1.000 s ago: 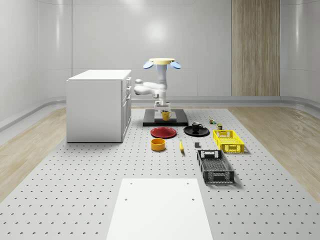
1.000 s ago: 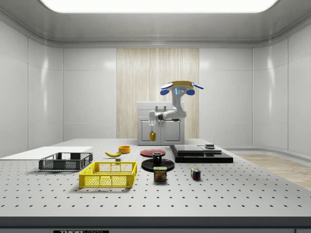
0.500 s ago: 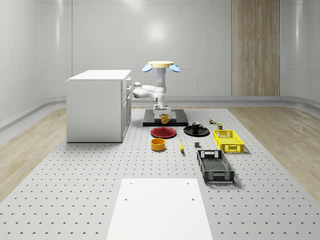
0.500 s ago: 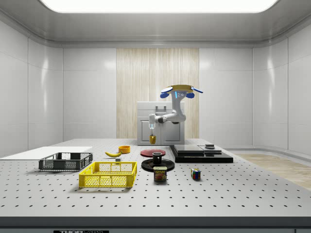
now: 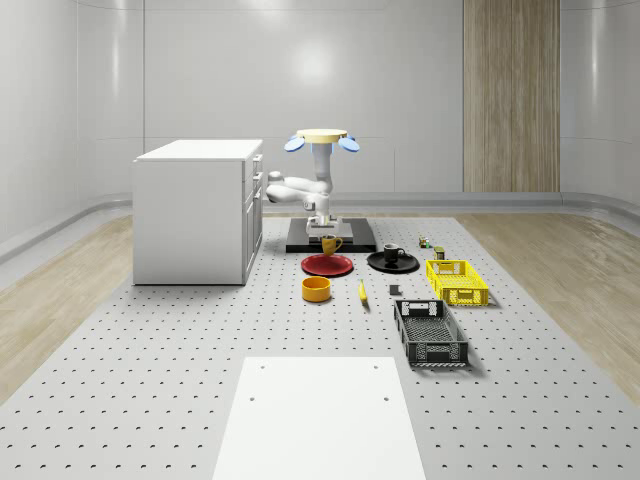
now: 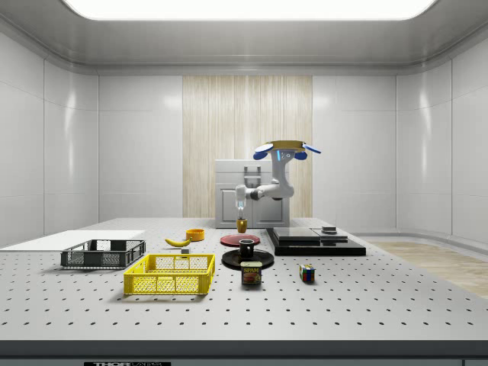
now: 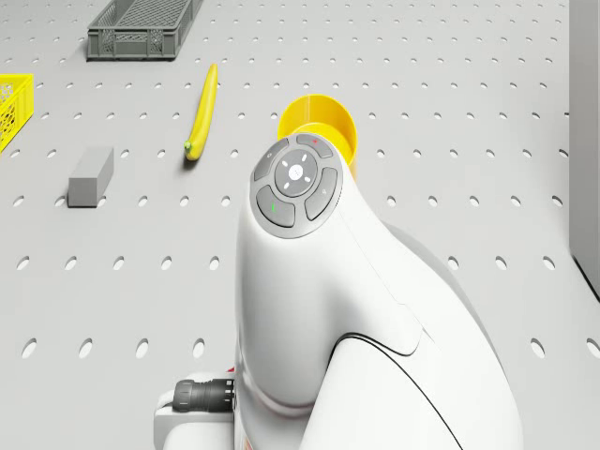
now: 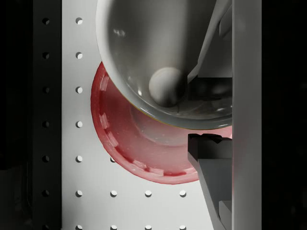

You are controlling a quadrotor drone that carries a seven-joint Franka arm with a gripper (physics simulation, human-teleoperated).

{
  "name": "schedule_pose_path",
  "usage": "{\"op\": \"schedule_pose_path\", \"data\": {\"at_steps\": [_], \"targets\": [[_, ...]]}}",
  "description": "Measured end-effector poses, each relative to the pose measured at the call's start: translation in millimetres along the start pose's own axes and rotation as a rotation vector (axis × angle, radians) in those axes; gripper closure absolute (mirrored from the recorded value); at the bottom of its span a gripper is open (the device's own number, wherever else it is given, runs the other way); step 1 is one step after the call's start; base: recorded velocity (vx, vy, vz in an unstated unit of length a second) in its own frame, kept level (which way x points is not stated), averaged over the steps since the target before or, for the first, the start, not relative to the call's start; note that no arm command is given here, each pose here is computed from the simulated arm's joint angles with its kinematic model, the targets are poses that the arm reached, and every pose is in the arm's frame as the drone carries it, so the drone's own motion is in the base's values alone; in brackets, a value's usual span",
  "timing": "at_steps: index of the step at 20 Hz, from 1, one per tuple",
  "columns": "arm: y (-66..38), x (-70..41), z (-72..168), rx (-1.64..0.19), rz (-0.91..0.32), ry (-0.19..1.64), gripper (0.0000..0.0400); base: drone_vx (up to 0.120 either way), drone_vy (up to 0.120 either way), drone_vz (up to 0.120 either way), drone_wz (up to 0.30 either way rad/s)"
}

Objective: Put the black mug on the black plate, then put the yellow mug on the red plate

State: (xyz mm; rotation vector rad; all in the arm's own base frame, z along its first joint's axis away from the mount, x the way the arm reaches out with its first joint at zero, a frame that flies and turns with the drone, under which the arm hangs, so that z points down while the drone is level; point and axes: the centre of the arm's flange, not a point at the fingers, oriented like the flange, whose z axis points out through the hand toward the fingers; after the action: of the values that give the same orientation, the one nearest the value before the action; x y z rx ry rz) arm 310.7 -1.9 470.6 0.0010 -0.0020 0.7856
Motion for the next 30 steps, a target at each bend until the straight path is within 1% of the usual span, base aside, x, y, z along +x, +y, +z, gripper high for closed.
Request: {"op": "schedule_pose_path", "data": {"at_steps": [9,18,19,20,21,22,23,24,26,30], "targets": [[1.2,1.2,30.4,0.000,0.000,0.000,0.0300,0.000,0.000,0.000,0.000],[16.8,16.9,40.1,0.000,0.000,0.000,0.0300,0.000,0.000,0.000,0.000],[18.0,18.1,40.5,0.000,0.000,0.000,0.0276,0.000,0.000,0.000,0.000],[18.9,19.0,40.8,0.000,0.000,0.000,0.0215,0.000,0.000,0.000,0.000],[19.6,19.8,41.0,0.000,0.000,0.000,0.0168,0.000,0.000,0.000,0.000],[20.2,20.4,41.2,0.000,0.000,0.000,0.0131,0.000,0.000,0.000,0.000],[20.7,20.8,40.7,0.000,0.000,0.000,0.0102,0.000,0.000,0.000,0.000],[21.1,21.2,39.1,0.000,0.000,0.000,0.0079,0.000,0.000,0.000,0.000],[21.6,21.7,33.8,0.000,0.000,0.000,0.0048,0.000,0.000,0.000,0.000],[22.2,22.2,18.5,0.000,0.000,0.000,0.0018,0.000,0.000,0.000,0.000]]}}
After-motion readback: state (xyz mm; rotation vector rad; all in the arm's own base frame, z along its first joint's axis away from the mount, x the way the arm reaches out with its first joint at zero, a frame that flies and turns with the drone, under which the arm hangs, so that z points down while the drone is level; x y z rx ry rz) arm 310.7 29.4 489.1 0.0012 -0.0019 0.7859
